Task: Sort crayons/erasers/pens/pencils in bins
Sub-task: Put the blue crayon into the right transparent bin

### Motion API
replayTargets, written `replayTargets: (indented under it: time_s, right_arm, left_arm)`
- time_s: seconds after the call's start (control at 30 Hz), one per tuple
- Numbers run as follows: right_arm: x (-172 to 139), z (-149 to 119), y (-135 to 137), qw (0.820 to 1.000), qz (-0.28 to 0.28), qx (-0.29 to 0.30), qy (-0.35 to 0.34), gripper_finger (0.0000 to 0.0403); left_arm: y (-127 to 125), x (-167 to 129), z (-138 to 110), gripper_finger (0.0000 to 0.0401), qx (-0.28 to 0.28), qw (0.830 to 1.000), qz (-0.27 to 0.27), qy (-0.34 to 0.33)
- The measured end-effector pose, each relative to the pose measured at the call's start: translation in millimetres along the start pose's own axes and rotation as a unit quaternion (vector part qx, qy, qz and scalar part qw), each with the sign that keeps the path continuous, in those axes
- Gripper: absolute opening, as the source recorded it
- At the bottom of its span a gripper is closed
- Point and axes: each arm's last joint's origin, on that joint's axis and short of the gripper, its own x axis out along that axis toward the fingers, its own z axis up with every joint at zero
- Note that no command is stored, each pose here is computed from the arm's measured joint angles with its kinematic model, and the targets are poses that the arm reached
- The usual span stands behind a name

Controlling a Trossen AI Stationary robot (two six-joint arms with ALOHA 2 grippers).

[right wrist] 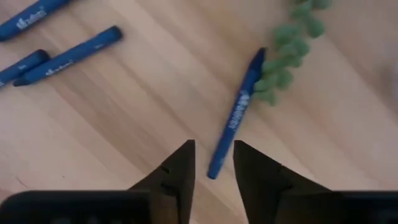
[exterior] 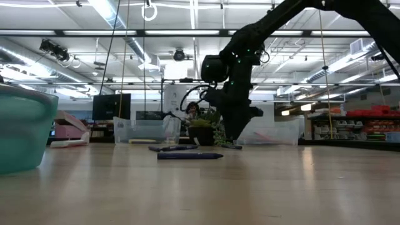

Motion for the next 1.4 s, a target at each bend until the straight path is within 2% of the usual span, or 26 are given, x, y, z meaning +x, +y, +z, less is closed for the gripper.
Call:
replayTargets:
  time_s: [0.2, 0.43, 0.7, 0.97, 1.27, 1.4]
  right_arm:
    - [2.9, -4.6, 10.2, 0.998, -0.052, 0.01, -0.026, 0.012]
    - [11.9, -0.9, 3.0, 0.997, -0.061, 0.039, -0.019, 0.01]
    - [22.9, -2.1, 2.7, 0.997, -0.062, 0.048, 0.001, 0.0098]
    - [22.8, -9.1, 1.2, 0.995, -0.094, 0.02, 0.026, 0.0089]
    - [22.2, -9.5, 0.6, 0.994, -0.105, -0.018, 0.027, 0.0022]
    - [20.6, -9.6, 1.5, 0.993, -0.106, -0.041, 0.024, 0.001]
  left_arm:
    - [-0.2, 0.0, 0.2, 0.0032, 0.0, 1.0, -0.001, -0.001]
    - [-0.5, 0.1, 0.5, 0.0023, -0.001, 1.0, -0.003, -0.003]
    - [-1.5, 0.0, 1.5, 0.0029, -0.006, 1.0, -0.007, -0.008]
    - [-1.5, 0.0, 1.6, 0.0019, -0.016, 1.0, -0.008, -0.008]
    - [-1.5, 0.0, 1.6, 0.0024, -0.015, 1.0, -0.008, -0.008]
    - [-1.5, 0.0, 1.6, 0.002, -0.015, 1.0, -0.008, -0.008]
